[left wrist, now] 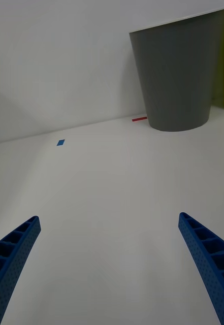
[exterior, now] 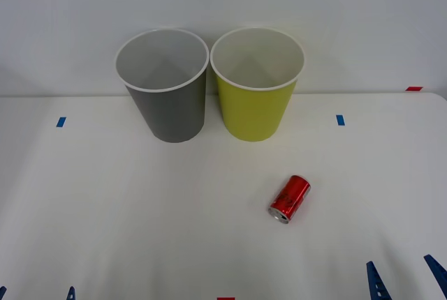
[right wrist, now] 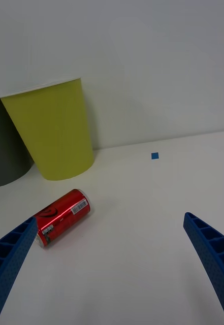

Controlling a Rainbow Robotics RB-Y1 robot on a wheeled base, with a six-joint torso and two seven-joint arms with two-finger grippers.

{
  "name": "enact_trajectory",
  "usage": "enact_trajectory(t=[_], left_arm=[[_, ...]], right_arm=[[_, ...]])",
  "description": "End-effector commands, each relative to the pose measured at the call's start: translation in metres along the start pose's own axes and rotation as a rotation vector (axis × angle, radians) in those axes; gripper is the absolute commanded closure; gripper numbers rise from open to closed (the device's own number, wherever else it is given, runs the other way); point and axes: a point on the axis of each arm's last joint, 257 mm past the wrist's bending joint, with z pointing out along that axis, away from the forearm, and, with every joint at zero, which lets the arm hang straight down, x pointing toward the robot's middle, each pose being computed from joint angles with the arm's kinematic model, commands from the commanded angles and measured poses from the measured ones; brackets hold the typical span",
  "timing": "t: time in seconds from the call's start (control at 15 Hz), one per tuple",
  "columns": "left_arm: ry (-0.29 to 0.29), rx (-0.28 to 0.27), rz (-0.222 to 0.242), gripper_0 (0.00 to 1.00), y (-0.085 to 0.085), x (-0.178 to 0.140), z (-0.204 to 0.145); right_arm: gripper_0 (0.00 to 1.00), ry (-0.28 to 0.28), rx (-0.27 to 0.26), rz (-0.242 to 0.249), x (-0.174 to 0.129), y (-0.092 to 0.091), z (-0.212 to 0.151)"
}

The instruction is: Put cans in the gray bin and PET bottles in the light green bin.

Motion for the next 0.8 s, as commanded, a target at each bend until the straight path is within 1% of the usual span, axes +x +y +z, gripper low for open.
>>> enact_trajectory(t=[0.07,0.8], left_arm=[[0.0,0.0,0.0,0.08,0.0,0.0,0.0],[0.0,0.0,0.0,0.08,0.0,0.0,0.0]], right_arm=[[0.0,0.0,0.0,0.0,0.0,0.0,0.0],[0.0,0.0,0.0,0.0,0.0,0.0,0.0]])
